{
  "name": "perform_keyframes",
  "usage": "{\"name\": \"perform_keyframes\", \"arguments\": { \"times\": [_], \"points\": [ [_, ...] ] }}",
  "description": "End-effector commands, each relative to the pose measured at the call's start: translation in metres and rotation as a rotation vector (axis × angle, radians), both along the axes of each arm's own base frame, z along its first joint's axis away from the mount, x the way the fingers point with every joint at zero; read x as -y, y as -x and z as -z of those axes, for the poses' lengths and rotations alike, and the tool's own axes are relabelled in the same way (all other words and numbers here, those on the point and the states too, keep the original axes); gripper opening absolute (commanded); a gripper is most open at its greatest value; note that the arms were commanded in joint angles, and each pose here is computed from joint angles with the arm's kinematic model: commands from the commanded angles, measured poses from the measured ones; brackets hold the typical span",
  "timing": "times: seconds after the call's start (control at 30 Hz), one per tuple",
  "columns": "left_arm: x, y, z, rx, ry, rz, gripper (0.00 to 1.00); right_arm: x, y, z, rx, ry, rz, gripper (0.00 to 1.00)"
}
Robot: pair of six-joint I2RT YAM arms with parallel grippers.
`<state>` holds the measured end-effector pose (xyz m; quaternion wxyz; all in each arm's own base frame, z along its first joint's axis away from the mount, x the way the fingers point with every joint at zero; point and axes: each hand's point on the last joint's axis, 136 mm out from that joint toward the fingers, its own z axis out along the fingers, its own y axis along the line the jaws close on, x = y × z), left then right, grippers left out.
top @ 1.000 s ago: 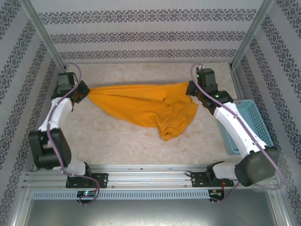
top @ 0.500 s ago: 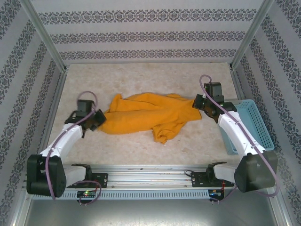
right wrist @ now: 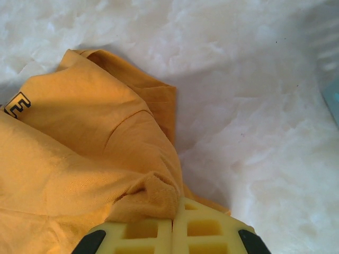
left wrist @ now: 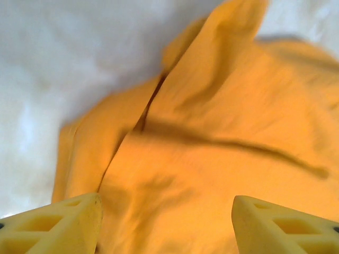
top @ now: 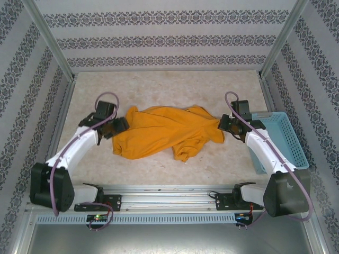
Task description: Fold the inside-out t-shirt
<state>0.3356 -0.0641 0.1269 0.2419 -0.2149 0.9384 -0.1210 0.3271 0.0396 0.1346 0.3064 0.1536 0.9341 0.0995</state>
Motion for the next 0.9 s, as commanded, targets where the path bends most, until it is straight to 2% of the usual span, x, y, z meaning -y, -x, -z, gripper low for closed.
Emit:
{"name": "perform_keyframes", "arguments": {
  "times": [0.0,0.2,0.47,0.87],
  "points": [
    [-0.006,-0.019,0.024,-0.090,-0.111,0.047,0.66,0.006,0.002,-0.009,0.031,0.004,0.022,0.00],
    [-0.002,-0.057,0.057,-0.133,-0.116,0.046,0.62,0.007,0.003,-0.012,0.043,0.011,0.021,0.00],
    [0.010,-0.069,0.088,-0.182,-0.069,0.075,0.51,0.008,0.002,-0.013,0.045,0.014,0.019,0.00],
    [0.017,-0.076,0.081,-0.135,-0.061,0.116,0.29,0.006,-0.001,-0.009,0.034,0.008,0.015,0.00]
  ]
}}
